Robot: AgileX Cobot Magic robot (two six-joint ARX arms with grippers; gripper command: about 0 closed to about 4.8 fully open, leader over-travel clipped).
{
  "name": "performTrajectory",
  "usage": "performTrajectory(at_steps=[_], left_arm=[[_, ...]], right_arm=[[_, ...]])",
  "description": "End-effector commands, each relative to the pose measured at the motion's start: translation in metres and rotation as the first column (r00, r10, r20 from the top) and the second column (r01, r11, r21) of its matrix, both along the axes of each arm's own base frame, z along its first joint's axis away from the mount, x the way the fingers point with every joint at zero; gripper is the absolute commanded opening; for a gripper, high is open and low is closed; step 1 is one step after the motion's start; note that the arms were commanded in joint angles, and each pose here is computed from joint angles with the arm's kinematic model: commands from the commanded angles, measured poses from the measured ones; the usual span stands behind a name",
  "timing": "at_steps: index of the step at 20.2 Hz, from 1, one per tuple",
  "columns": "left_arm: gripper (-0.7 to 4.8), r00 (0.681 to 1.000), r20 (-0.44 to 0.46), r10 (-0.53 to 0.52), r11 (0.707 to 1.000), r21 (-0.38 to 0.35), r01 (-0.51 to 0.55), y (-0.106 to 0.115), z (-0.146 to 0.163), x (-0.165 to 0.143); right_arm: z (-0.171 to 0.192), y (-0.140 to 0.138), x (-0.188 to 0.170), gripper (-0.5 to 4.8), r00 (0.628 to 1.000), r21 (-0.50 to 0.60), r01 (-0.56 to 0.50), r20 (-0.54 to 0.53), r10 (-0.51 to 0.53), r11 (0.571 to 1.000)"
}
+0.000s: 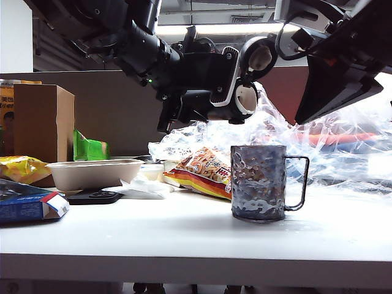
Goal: Pick up the black thermos, pour some water into the cup, then place the black thermos back on the table.
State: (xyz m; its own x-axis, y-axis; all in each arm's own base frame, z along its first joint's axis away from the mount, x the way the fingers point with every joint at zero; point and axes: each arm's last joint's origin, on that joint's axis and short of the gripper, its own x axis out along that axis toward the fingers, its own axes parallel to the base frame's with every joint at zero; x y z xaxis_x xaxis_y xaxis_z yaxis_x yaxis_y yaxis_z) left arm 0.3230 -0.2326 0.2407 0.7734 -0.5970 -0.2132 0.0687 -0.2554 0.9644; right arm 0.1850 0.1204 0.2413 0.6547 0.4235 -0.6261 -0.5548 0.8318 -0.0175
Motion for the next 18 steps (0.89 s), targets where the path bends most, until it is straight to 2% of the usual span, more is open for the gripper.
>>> performTrajectory(at_steps=[1,3,6,9,12,18], left_arm=[[-0.05,0.996,0.082,-0.024,1.0,-0.013,0.025,-0.0008,0.0124,0.0002],[-0.05,0.992,0.121,-0.033,0.999,0.018,0.031,-0.0009,0.0137,0.0004],[-0.05,0.987,0.157,-0.028,1.0,0.005,0.027,-0.001,0.0172,0.0008],[-0.05,0.98,0.195,-0.042,0.998,0.055,0.032,-0.001,0.0174,0.0008],[-0.05,0.975,0.216,-0.051,0.996,0.084,0.034,-0.0012,0.0174,0.0007],[-0.05,0.974,0.22,-0.053,0.995,0.089,0.035,-0.0012,0.0174,0.0007]], right_arm=[[0.0023,0.0006,0.0008,-0.05,1.0,0.012,-0.003,0.012,0.003,1.0],[0.0024,0.0006,0.0009,-0.05,1.0,0.012,-0.004,0.013,0.004,1.0],[0.0023,0.0006,0.0008,-0.05,1.0,0.005,-0.01,0.016,0.01,1.0],[0.0023,0.0007,0.0008,-0.05,1.0,0.005,-0.011,0.016,0.011,1.0],[0.0024,0.0007,0.0007,-0.05,1.0,0.005,-0.011,0.016,0.011,1.0],[0.002,0.0005,0.0005,-0.05,1.0,0.002,-0.011,0.012,0.011,1.0]])
